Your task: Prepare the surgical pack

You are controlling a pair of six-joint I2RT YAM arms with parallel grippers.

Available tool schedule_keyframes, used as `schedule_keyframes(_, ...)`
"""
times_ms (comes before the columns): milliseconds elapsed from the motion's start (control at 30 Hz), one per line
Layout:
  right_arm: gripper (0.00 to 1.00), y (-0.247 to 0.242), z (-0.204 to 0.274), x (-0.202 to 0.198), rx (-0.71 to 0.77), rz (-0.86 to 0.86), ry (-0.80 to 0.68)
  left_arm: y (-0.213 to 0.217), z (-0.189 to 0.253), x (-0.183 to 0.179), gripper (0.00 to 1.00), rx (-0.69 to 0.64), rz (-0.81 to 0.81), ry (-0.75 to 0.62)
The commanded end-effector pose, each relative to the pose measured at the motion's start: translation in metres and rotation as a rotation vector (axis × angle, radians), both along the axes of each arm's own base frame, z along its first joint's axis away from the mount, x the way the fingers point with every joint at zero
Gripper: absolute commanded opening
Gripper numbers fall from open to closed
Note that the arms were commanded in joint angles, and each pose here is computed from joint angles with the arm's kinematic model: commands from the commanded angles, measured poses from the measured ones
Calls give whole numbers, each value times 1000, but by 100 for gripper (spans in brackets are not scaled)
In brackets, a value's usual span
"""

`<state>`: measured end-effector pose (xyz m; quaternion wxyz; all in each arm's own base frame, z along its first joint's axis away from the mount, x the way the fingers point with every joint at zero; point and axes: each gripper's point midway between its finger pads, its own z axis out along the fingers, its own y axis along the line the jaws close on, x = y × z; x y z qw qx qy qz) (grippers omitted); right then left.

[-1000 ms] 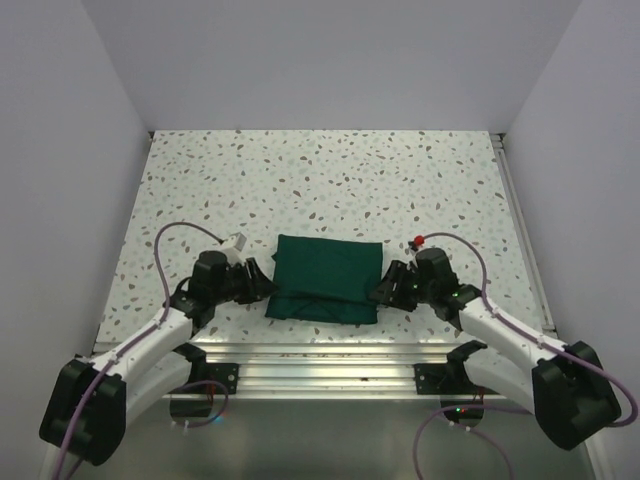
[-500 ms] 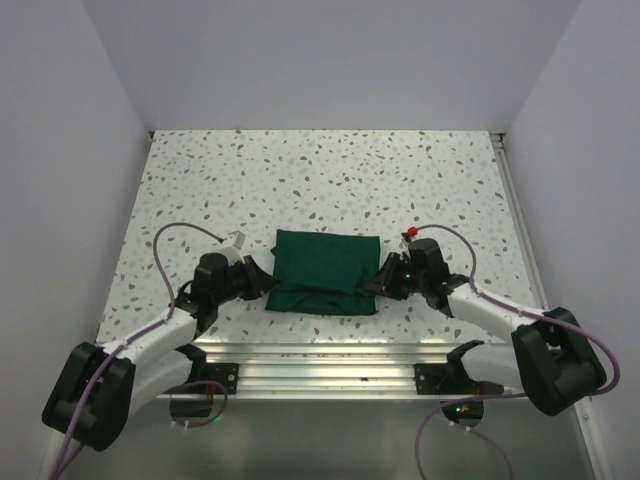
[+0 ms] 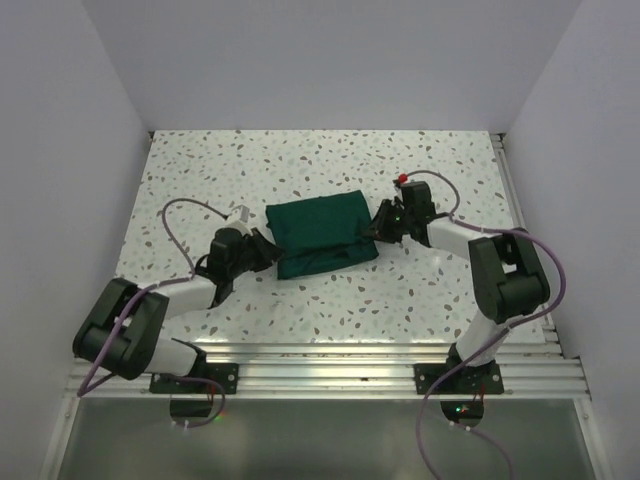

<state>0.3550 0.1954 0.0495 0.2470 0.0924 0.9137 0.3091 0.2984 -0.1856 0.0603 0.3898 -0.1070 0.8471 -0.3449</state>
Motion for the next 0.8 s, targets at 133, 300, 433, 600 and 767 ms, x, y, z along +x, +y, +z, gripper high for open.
schedule_keyframes(133,32,11,32,62,-15,-9,-104,1,1,47,0,117,53,-22)
schedule_keyframes(300,50,-1,56,64,-66,-44,-143,9,18,49,18,151,87,-45)
schedule_keyframes(433,58,-10,71,60,-98,-77,-162,18,21,41,31,177,104,-28)
schedule_keyframes(600,68,-20,88,57,-108,-149,-172,21,38,39,42,195,104,-33)
schedule_keyframes(767,69,3,100,41,7,-184,-147,18,61,46,45,195,94,-74)
